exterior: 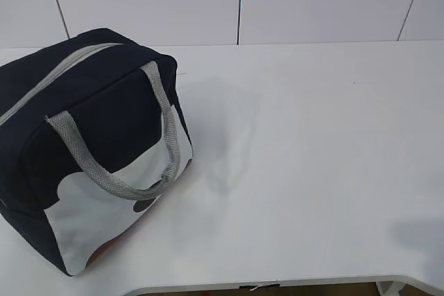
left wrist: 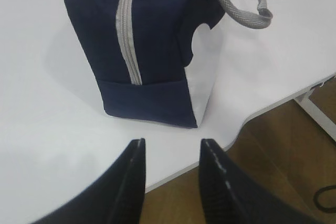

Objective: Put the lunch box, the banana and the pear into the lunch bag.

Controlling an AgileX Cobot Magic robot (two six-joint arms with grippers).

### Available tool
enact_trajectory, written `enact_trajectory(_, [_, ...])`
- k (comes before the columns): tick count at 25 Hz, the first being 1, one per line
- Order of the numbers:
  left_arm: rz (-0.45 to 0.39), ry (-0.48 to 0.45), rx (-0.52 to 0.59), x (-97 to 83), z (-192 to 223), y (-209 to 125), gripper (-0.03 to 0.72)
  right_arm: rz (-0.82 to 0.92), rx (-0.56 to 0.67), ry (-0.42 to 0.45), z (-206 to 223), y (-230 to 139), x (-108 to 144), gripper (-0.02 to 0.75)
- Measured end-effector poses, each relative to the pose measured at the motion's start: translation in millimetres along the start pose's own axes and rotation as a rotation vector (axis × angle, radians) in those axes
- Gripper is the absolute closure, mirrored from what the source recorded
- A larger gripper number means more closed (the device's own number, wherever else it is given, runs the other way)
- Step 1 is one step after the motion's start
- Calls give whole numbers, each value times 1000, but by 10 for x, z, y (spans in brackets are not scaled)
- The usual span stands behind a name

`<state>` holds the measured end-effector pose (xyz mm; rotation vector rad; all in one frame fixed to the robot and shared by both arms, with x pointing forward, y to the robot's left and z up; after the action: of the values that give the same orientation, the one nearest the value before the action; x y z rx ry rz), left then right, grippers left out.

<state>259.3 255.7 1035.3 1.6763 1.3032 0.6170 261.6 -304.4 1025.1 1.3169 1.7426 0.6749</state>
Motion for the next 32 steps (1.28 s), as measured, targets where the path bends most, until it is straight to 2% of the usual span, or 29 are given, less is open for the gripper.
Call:
enact_trajectory(26, [0, -2, 0, -2, 0, 0, 446, 0, -2, -1, 0, 2, -1, 316])
enact_trajectory(29, [-22, 12, 0, 16, 0, 0, 446, 0, -2, -1, 0, 2, -1, 316])
enact_trajectory(32, [-94, 63, -7, 83, -4, 6, 446, 0, -2, -1, 0, 2, -1, 316])
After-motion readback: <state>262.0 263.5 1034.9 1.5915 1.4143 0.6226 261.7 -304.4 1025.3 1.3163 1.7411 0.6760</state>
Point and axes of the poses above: a point on each arm's last joint axis where the gripper is mounted, z pointing out along that axis toward the gripper, x along the wrist's bending axis when the last joint is at zero, y = z × x, the point moved 4 cm from there along z, pointing out along that axis toward the gripper, and after that the axes turned 11 degrees about -z, right-handed, at the moved point
